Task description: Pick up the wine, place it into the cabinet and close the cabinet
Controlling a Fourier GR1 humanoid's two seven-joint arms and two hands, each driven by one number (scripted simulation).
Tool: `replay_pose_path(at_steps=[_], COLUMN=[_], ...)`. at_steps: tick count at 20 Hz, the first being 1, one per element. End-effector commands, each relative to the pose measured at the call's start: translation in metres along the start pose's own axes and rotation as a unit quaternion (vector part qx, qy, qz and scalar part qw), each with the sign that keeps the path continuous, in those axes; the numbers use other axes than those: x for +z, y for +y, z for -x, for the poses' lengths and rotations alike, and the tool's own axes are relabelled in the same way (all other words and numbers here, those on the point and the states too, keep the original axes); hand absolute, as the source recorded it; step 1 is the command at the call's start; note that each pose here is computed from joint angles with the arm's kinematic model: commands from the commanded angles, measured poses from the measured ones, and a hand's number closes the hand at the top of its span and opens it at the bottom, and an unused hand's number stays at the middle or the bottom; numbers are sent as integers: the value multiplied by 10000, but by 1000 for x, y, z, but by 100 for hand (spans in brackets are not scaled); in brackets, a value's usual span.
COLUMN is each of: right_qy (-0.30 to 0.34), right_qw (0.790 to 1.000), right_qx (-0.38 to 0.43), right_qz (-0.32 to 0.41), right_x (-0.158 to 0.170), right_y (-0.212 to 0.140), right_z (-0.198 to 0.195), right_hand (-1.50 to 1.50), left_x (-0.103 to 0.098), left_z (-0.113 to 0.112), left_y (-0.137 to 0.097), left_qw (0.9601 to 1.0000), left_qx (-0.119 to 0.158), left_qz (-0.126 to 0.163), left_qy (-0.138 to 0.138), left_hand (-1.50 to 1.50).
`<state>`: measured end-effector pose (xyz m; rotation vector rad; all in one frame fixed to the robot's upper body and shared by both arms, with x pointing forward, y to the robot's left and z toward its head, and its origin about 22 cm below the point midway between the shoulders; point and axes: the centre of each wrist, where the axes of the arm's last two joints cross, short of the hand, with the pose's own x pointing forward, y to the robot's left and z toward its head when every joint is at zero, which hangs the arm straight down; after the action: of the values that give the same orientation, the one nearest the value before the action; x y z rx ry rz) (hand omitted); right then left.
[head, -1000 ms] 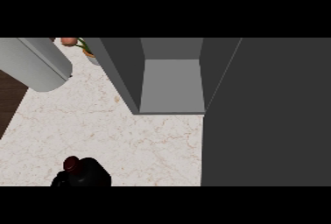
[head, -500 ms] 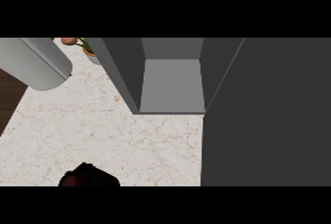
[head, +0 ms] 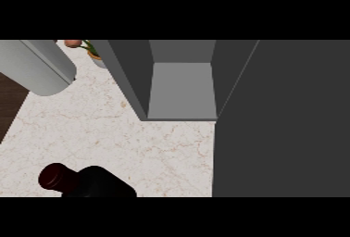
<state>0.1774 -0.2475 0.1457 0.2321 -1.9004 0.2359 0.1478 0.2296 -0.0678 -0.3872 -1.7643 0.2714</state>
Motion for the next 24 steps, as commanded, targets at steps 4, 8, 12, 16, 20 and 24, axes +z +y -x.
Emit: replay_pose_path(at_steps=[4, 8, 12, 16, 20, 24], right_qy=[6, 120, 37, 61, 58, 78], right_qw=[10000, 9999, 10000, 10000, 10000, 10000], right_qx=[70, 43, -55, 8, -15, 5], right_qz=[44, -24, -48, -78, 25, -2], right_x=[8, -1, -6, -7, 8, 11], right_y=[2, 5, 3, 0, -1, -8], right_z=[-28, -2, -10, -5, -6, -1], right_hand=[-150, -150, -150, -150, -150, -150], left_x=[-33, -63, -104, -125, -154, -163], left_z=[-30, -62, -53, -56, -35, -44], left_y=[-35, -73, -81, -112, -125, -138], left_qw=[9994, 9994, 9998, 9993, 9979, 9969], left_qx=[-1, 36, 14, -156, -435, -674], left_qz=[129, 34, 107, 51, -19, 21], left_qy=[-311, -348, -181, -348, -472, -394], left_hand=[150, 150, 150, 150, 150, 150])
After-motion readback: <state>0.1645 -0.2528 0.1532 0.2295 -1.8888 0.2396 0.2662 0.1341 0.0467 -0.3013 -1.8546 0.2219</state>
